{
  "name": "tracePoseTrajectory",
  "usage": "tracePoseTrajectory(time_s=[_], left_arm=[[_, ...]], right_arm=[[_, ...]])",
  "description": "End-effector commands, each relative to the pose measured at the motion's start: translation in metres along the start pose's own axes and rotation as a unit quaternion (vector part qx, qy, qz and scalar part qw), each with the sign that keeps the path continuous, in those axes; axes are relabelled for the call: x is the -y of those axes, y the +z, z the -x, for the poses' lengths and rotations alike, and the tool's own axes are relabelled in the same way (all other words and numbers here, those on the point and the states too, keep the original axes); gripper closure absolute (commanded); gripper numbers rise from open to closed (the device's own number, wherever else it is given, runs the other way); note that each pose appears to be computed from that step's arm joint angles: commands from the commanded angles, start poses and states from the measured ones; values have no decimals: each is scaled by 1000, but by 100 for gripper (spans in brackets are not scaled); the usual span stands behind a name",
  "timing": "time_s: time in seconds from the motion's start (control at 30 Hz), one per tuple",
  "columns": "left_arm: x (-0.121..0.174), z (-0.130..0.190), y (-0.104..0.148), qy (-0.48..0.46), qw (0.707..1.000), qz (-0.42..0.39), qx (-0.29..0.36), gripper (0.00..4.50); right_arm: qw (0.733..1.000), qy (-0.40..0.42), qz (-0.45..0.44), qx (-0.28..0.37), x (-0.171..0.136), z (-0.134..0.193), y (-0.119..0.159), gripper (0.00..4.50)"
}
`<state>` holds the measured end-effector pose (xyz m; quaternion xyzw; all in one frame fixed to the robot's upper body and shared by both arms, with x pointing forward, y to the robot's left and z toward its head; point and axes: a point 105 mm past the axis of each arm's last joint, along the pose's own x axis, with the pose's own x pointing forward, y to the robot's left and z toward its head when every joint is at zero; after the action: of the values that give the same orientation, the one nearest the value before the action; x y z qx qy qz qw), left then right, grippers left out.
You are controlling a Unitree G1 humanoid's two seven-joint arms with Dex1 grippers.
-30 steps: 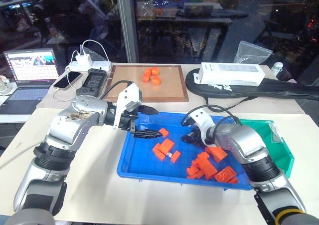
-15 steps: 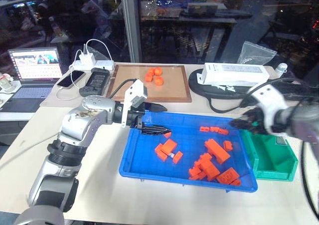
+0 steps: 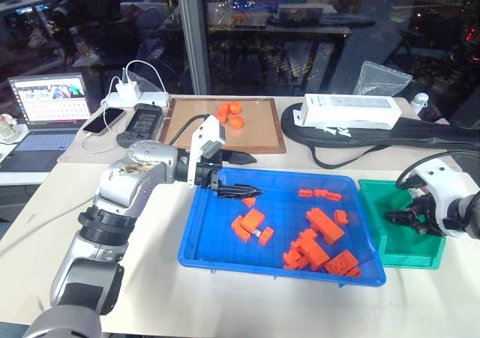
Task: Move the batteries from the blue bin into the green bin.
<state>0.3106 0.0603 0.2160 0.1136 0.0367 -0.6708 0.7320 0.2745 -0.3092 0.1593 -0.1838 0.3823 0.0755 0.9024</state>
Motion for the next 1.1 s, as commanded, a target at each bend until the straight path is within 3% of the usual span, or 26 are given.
tracePoseTrajectory(time_s=[0.03, 0.17, 0.3, 0.43, 0.57, 0.73, 1.1], left_arm=[[-1, 5, 12, 15, 1000, -23, 14, 0], [-3, 9, 10, 26, 999, -16, 11, 0], [-7, 19, 7, 42, 999, -20, -1, 0], [-9, 26, 2, 50, 998, -22, -14, 0], [-6, 32, -1, 53, 998, -19, -22, 0], [-4, 35, -4, 54, 998, -18, -30, 0], [-1, 36, -7, 55, 998, -16, -37, 0]], right_arm=[[998, -37, 17, 41, 17, 17, 22, 2], [996, -34, 35, 78, 16, 29, 47, 2], [982, 73, 87, 152, -35, 35, 89, 2], [966, 146, 127, 170, -80, 28, 102, 2], [941, 234, 180, 166, -147, 7, 100, 2], [926, 288, 202, 137, -191, -5, 87, 2], [924, 326, 179, 92, -226, -24, 71, 2]])
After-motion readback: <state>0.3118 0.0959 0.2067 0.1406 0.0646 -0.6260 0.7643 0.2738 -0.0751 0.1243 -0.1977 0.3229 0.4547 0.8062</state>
